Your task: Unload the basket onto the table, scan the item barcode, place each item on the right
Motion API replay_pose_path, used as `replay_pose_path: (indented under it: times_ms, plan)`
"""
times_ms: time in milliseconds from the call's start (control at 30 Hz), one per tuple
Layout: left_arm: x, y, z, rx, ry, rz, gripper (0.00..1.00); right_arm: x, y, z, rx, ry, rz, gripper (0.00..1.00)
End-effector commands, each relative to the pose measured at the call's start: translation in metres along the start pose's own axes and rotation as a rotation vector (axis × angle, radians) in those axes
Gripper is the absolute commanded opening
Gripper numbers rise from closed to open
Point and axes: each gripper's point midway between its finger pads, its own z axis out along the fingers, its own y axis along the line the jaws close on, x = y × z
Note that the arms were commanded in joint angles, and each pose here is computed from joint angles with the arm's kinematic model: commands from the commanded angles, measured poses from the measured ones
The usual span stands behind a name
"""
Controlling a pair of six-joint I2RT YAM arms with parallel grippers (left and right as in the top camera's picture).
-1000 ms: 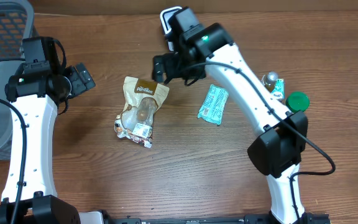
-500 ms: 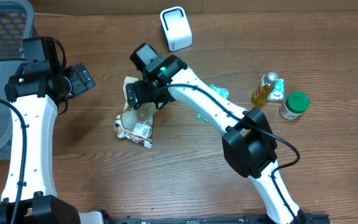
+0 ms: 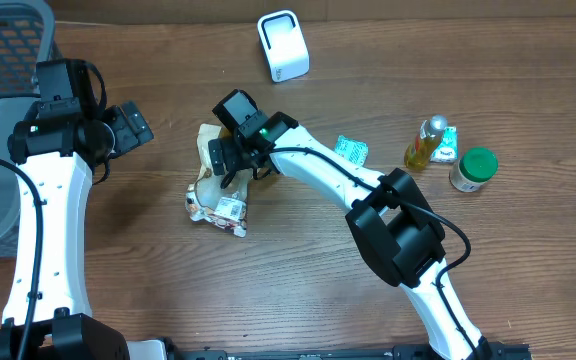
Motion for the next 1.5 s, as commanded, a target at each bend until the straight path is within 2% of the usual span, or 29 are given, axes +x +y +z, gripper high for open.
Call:
replay_pose_path:
  times_ms: [0,233,433,600,733,767,800,933,1067,1267,1467]
  plan:
    - [-0.004,0.0,-0.004,0.003,-0.017,0.01,1.0,0.009,-0.005,0.006,0.028,0.012,-0.043,1.0]
    - [-0.004,0.0,-0.004,0.003,-0.017,0.01,0.99,0.021,-0.049,-0.006,0.228,0.045,0.092,1.0]
    - [-0.004,0.0,-0.004,0.003,-0.017,0.01,1.0,0.021,-0.055,-0.042,0.248,0.064,0.138,1.0]
    - [-0.004,0.0,-0.004,0.003,-0.017,0.01,0.99,0.01,-0.048,-0.097,0.222,0.02,0.141,1.0]
    - [-0.004,0.0,-0.004,0.002,-0.017,0.01,0.99,0.042,-0.064,-0.11,0.299,0.147,0.132,0.98]
    - [-0.004,0.0,-0.004,0.003,-0.017,0.01,1.0,0.049,-0.067,-0.112,0.315,0.175,0.13,0.91]
    - [-0.004,0.0,-0.004,0.002,-0.017,0.01,1.0,0.061,-0.073,-0.117,0.344,0.224,0.126,0.77]
    - [-0.004,0.0,-0.004,0.003,-0.017,0.01,1.0,0.079,-0.082,-0.123,0.388,0.298,0.121,0.35]
    - [-0.004,0.0,-0.004,0.003,-0.017,0.01,1.0,0.102,-0.094,-0.111,0.422,0.357,0.117,0.08]
    - [-0.004,0.0,-0.004,0.003,-0.017,0.01,1.0,0.132,-0.096,-0.099,0.395,0.449,0.132,0.08]
    - [-0.004,0.0,-0.004,0.003,-0.017,0.01,1.0,0.134,-0.072,-0.091,0.258,0.474,0.17,0.1]
